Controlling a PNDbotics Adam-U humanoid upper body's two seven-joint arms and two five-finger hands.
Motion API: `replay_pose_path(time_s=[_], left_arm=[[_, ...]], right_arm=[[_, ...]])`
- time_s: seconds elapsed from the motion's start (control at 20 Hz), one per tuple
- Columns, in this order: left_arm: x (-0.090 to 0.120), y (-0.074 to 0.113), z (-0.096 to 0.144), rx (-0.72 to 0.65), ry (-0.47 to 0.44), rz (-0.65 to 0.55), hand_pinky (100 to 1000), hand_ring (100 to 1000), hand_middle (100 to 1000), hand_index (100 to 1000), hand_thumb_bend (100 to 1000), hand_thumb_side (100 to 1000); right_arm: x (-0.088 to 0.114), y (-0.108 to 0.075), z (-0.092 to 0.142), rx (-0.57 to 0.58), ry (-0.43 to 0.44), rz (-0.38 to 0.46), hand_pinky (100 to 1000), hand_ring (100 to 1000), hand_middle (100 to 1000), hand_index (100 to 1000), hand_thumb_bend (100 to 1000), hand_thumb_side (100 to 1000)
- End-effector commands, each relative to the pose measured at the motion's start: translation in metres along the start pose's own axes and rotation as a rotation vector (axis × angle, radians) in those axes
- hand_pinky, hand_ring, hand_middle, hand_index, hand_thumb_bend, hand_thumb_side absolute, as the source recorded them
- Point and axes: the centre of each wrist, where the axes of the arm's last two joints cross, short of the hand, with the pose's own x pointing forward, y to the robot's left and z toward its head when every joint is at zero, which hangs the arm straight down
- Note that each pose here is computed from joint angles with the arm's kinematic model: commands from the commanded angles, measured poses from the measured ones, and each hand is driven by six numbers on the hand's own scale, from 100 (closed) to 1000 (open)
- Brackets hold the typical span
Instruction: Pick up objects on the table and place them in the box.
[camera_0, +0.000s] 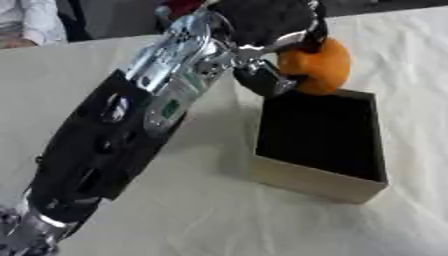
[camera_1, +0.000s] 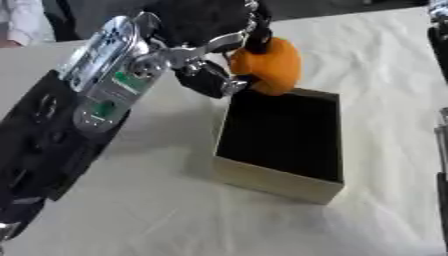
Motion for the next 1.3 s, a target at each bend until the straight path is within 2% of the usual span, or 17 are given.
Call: replay_pose_path(time_s=[0.05,0.35,0.8,1.3], left_arm=[[0.005,0.007,-0.003,0.021,-0.025,-0.005,199,452,455,484,100,100],[0.013,0.003,-0.006,0.013,-0.054,0.027,203,455,458,487,100,100],[0.018,-0.019,-0.014,-0.059,-0.078,0.098,229,468,472,507,131,100],[0.017,-0.037,-0.018,-0.159,-0.071,0.115,329,523,525,576,311,100]], right_arm=[[0.006,-0.003,-0.004,-0.011,-0.027,-0.006,602,683,549,801,100,786],[0.007,-0.003,-0.004,-0.014,-0.029,-0.008,602,683,549,801,100,787],[0.007,-0.002,-0.005,-0.016,-0.032,-0.011,601,682,549,800,100,787],[0.006,-0.003,-0.004,-0.020,-0.029,-0.013,600,681,548,800,100,788]])
